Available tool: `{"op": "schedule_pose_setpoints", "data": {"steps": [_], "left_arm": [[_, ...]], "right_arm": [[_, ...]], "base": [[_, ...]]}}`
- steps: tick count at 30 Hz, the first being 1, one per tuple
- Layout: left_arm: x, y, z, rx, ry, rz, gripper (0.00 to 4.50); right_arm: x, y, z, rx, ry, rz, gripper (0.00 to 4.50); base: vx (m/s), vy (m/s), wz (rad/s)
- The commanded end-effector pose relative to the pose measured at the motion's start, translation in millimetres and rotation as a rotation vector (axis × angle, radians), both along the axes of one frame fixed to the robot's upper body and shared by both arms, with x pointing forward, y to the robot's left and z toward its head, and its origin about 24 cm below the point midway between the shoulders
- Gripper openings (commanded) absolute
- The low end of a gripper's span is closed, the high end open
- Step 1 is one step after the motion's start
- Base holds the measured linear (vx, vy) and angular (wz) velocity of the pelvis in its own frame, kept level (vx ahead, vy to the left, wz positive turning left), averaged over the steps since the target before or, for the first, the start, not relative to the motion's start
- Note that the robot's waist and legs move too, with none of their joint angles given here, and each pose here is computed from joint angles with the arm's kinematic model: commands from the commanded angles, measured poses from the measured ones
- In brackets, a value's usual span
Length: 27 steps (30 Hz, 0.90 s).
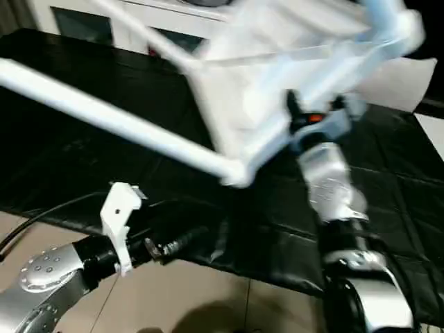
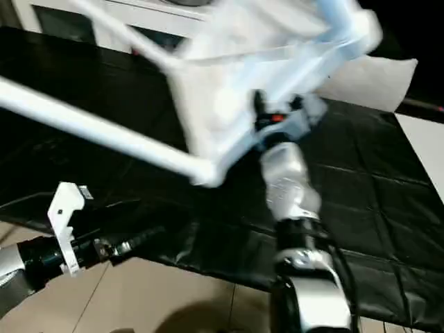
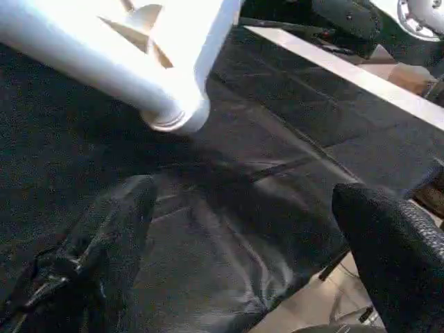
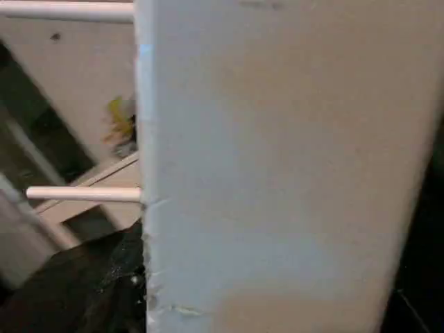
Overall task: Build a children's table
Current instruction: Flip table
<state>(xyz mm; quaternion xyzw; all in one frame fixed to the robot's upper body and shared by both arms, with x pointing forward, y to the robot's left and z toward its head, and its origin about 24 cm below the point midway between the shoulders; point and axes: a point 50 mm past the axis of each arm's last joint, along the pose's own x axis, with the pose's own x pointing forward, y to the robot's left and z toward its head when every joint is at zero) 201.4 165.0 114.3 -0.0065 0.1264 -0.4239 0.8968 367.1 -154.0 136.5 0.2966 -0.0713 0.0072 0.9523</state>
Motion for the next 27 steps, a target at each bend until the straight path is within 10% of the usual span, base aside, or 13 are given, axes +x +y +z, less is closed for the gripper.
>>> {"op": "schedule_pose_setpoints", "data": {"steps": [1, 12, 20, 27], "left_arm": [[-0.7, -8.3, 6.7, -0.005, -0.016, -0.034, 4.50], [6.9, -14.4, 26.1, 0.022, -0.065, -0.056, 4.50], [51.9, -4.4, 87.8, 0.270, -0.482, 0.029, 4.50], [63.0, -29.8, 142.3, 0.420, -0.864, -0.046, 4.50]], "right_arm": [[-6.4, -21.9, 28.9, -0.116, -0.094, -0.130, 1.91], [-29.1, -19.7, 38.9, -0.470, -0.039, -0.219, 1.90], [-25.7, 5.2, 13.7, -0.571, 0.067, -0.082, 2.45], [-23.3, 11.0, -1.7, -0.619, 0.136, -0.056, 3.06]], "base": [[0.000, 0.000, 0.00], [0.000, 0.000, 0.00], [0.000, 0.000, 0.00], [0.000, 0.000, 0.00]]}}
